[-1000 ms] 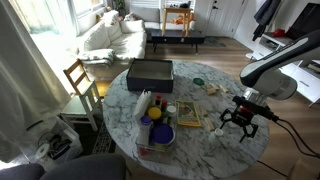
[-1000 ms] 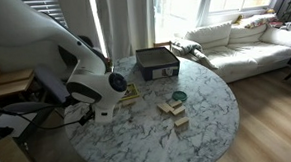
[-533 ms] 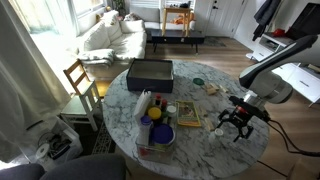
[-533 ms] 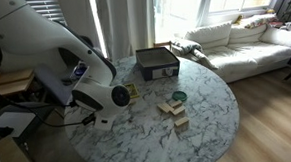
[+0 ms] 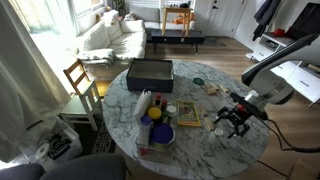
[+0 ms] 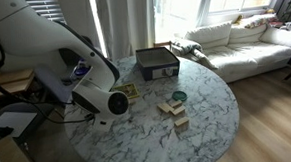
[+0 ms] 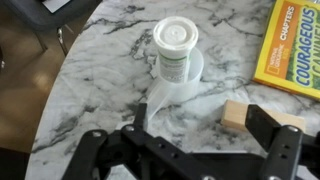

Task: Put the bottle inside the measuring cup then put it inside the container

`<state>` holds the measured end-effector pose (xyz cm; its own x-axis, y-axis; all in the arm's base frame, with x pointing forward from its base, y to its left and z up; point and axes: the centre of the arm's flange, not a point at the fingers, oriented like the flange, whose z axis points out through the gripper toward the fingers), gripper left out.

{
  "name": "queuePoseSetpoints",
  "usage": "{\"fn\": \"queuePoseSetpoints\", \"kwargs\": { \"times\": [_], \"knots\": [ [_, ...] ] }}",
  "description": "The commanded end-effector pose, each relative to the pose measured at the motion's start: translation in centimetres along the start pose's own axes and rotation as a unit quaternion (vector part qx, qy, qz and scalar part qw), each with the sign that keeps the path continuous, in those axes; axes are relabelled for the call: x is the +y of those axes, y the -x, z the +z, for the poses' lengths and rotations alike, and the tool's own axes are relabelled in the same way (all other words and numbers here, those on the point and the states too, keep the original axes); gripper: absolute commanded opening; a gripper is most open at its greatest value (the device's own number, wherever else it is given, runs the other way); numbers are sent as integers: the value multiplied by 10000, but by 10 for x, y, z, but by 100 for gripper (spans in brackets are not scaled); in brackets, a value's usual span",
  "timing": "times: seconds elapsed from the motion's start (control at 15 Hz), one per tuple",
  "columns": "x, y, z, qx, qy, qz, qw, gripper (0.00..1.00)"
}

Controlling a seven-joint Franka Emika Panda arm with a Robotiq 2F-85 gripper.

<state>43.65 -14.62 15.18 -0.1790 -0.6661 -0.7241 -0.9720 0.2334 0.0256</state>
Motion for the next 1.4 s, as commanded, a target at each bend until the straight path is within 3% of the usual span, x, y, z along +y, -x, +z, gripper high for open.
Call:
{"fn": "queuePoseSetpoints", "kwargs": {
  "times": [0.0, 0.4, 1.33],
  "knots": [
    [16, -13, 6, -174, -179, 37, 9997, 100],
    [35, -25, 3, -190, -218, -16, 9996, 100],
    [43, -24, 18, -453, -477, 211, 9976, 99]
  ]
}}
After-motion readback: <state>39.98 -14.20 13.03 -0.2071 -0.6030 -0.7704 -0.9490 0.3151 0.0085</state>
